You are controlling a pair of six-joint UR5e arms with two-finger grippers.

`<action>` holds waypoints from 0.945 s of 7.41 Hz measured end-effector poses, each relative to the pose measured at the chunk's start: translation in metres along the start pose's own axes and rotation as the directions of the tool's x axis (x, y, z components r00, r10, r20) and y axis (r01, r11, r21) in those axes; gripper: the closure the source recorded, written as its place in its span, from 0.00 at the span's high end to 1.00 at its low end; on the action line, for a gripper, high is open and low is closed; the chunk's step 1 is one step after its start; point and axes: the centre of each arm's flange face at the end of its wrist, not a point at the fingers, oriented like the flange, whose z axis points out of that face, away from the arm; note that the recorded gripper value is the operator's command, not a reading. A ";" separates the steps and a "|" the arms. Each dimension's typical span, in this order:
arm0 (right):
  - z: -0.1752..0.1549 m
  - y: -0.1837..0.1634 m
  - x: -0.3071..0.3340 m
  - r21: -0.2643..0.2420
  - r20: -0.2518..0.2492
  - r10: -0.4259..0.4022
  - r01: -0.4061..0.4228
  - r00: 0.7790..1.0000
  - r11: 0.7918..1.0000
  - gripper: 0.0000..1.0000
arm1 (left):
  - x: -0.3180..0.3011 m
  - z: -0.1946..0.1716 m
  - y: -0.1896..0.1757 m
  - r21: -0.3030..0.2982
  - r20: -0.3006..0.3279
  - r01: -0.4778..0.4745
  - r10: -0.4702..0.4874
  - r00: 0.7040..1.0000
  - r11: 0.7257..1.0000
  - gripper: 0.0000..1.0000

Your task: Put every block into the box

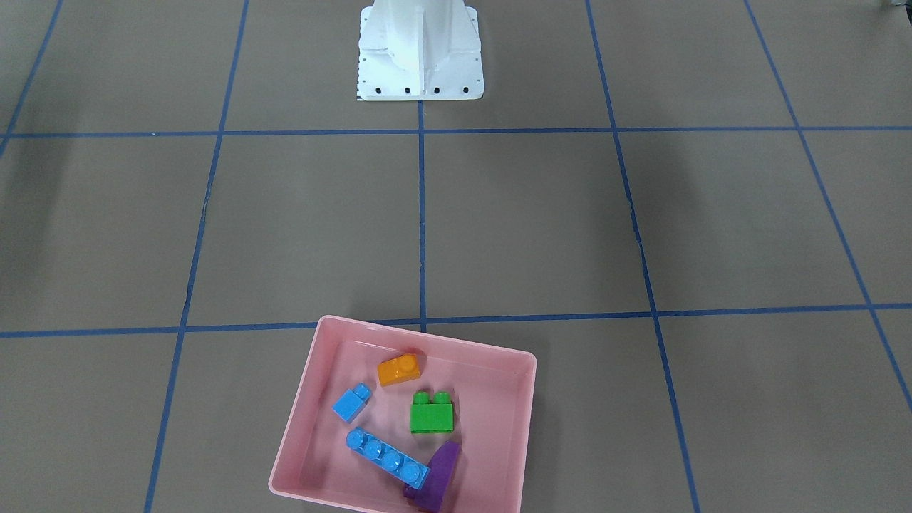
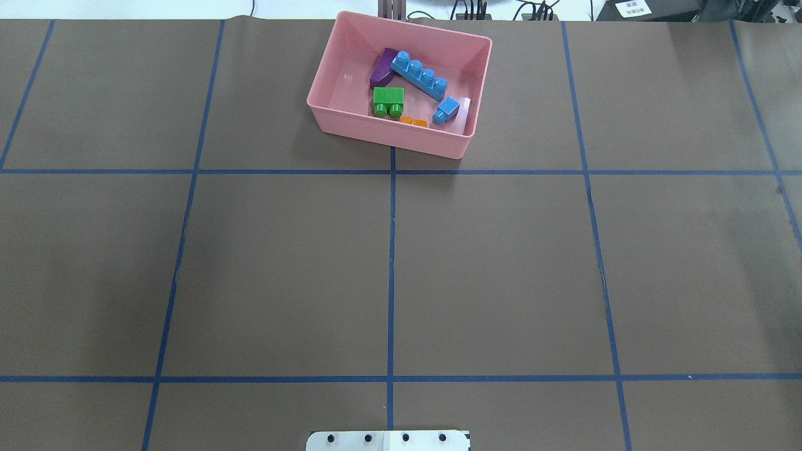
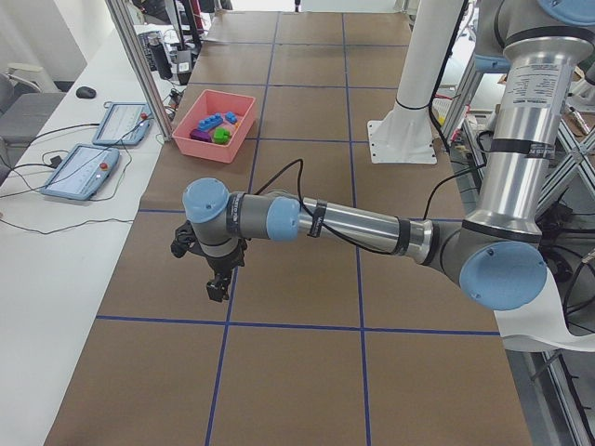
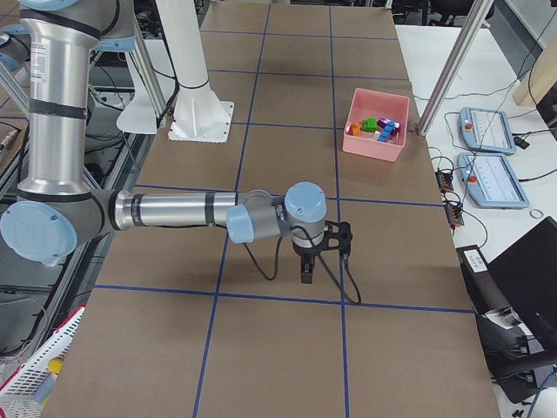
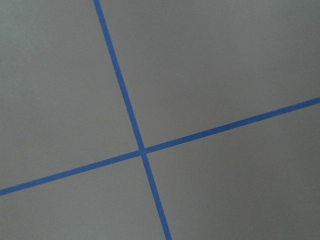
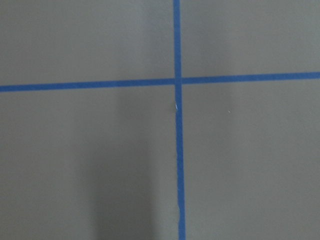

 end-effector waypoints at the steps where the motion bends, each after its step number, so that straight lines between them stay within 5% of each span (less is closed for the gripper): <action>1: 0.003 0.019 0.018 -0.014 0.001 0.000 0.000 1.000 1.000 1.00 | -0.004 0.004 0.008 -0.007 0.000 0.010 -0.010 1.000 1.000 1.00; 3: 0.003 0.035 0.030 -0.026 0.015 -0.016 0.017 1.000 1.000 1.00 | -0.007 0.006 0.012 -0.012 0.000 0.023 -0.023 1.000 1.000 1.00; 7: -0.003 -0.001 0.002 -0.044 0.018 -0.053 0.054 0.998 0.998 1.00 | -0.007 0.007 0.013 -0.014 -0.001 0.028 -0.028 1.000 1.000 1.00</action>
